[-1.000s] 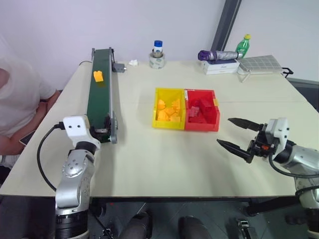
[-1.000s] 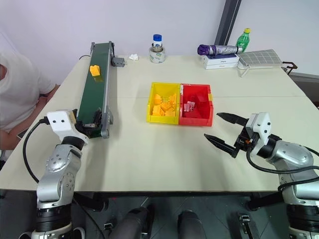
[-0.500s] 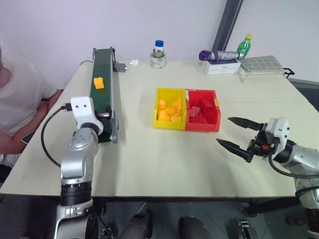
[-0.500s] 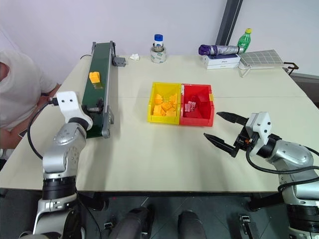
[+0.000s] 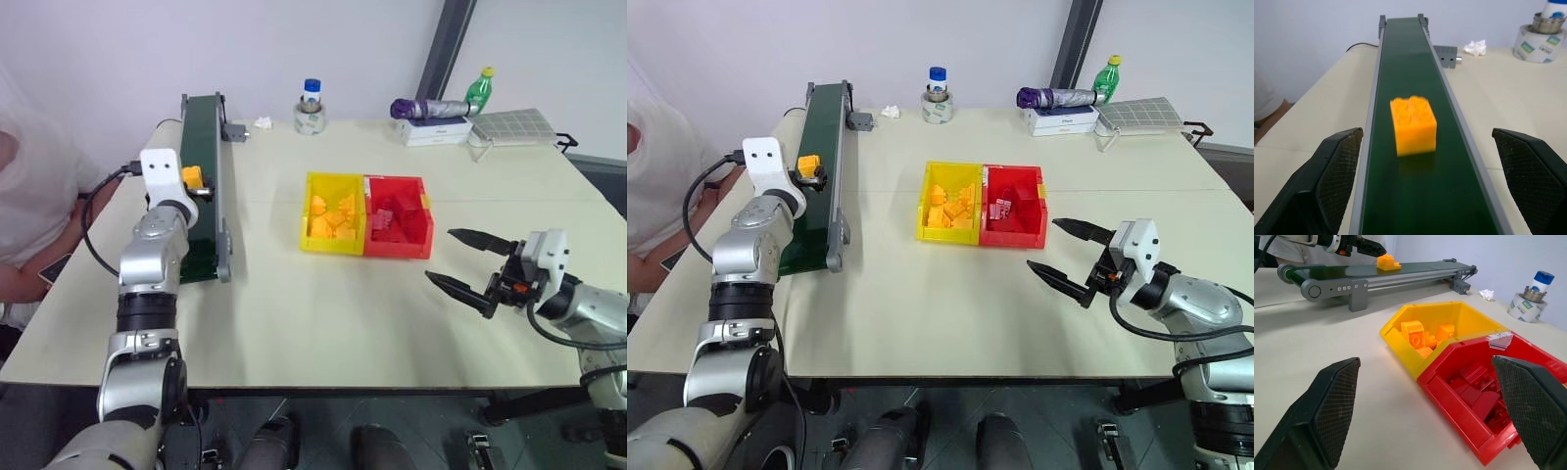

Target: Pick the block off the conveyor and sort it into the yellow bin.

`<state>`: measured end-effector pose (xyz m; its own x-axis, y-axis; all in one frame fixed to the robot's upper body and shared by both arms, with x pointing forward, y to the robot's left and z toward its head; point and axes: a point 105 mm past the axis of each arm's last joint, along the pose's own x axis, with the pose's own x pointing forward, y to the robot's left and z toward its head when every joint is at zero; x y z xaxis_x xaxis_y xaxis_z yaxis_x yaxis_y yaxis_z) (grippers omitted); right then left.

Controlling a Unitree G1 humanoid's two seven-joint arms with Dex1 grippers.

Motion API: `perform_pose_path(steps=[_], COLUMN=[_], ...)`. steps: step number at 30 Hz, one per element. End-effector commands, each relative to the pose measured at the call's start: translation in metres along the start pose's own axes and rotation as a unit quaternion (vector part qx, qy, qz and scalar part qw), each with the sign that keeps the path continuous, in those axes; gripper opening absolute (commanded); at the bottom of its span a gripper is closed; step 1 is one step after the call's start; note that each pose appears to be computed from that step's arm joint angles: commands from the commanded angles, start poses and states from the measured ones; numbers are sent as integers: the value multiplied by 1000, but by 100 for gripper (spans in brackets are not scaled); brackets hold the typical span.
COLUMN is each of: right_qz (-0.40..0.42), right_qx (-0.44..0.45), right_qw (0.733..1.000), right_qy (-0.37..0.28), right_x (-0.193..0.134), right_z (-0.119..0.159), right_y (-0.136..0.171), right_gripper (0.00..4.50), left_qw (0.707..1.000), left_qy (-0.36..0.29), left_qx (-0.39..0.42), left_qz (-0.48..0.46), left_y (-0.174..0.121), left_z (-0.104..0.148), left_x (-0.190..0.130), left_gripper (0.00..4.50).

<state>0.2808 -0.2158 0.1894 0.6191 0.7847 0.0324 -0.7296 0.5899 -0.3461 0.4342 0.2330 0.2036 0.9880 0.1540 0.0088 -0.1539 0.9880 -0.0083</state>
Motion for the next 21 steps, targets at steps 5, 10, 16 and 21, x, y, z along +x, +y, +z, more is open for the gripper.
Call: perform_pose_path(steps=[5, 10, 16, 21], right_qz=[-5, -6, -5, -4], right_qx=[-18, -18, -19, -20], right_qw=[1000, 1000, 1000, 1000], right_qy=[-12, -12, -11, -12], right_x=[-1, -1, -2, 0], right_z=[11, 12, 11, 12], right_y=[-2, -2, -3, -4], right_gripper=[450, 450, 450, 450], left_qw=[1000, 1000, 999, 997], left_qy=[-17, -6, 13, -48], left_qx=[-13, -17, -24, -60], left_qz=[13, 23, 40, -29], left_y=[-2, 3, 9, -21], left_z=[5, -2, -13, 18], left_x=[-1, -2, -6, -10], left_gripper=[446, 408, 160, 133])
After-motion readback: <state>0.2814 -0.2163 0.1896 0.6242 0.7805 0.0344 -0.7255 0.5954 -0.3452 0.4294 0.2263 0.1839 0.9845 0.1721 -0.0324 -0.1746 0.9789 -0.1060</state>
